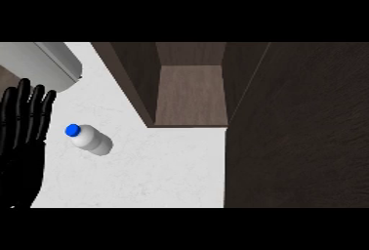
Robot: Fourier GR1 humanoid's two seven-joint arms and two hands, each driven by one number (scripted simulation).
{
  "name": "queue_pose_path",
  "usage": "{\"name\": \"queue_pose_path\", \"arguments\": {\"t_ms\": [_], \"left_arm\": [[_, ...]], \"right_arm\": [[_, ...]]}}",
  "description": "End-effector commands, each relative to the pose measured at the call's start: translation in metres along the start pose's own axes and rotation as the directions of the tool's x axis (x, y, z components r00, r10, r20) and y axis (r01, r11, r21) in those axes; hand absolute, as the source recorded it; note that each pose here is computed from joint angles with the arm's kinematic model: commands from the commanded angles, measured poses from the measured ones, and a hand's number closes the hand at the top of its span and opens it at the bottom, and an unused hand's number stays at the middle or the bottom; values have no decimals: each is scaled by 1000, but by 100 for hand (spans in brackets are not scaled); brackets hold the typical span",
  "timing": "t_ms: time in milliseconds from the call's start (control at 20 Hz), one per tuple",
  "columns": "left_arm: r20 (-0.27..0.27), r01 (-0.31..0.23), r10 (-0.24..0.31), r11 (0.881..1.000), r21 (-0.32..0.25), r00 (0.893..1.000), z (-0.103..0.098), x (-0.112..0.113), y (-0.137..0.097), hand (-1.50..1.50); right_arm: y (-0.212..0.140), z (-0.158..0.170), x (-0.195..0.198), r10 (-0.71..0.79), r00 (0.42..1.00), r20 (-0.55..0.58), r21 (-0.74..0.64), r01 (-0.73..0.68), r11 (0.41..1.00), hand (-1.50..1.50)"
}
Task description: Pick up the bottled water, place it into the cabinet and close the cabinet
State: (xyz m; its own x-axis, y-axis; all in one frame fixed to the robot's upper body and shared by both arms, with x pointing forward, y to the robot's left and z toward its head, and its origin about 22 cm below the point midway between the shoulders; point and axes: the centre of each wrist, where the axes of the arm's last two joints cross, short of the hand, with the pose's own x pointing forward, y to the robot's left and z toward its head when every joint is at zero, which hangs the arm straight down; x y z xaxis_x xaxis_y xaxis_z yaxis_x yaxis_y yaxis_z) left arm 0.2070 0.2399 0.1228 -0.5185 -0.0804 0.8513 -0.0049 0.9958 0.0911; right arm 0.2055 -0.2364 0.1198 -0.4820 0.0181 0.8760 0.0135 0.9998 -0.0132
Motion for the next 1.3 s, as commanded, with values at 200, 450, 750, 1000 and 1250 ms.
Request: {"name": "queue_pose_path", "arguments": {"t_ms": [200,450,750,1000,1250], "left_arm": [[-72,208,-196,882,422,978,2,-4,18,-150],[-152,89,19,739,668,988,4,4,12,-150],[-158,93,25,718,689,987,3,38,-24,-150],[-152,98,13,712,695,988,5,63,-39,-150],[-178,109,26,700,706,984,7,80,-42,-150]], "right_arm": [[-6,16,22,42,998,37,117,-46,992,-150],[14,35,29,-125,989,-83,281,144,949,-150],[27,43,68,-123,988,-92,284,144,948,-150],[42,55,82,-129,989,-79,291,146,946,-150],[46,62,102,-141,987,-79,260,158,953,-150]]}}
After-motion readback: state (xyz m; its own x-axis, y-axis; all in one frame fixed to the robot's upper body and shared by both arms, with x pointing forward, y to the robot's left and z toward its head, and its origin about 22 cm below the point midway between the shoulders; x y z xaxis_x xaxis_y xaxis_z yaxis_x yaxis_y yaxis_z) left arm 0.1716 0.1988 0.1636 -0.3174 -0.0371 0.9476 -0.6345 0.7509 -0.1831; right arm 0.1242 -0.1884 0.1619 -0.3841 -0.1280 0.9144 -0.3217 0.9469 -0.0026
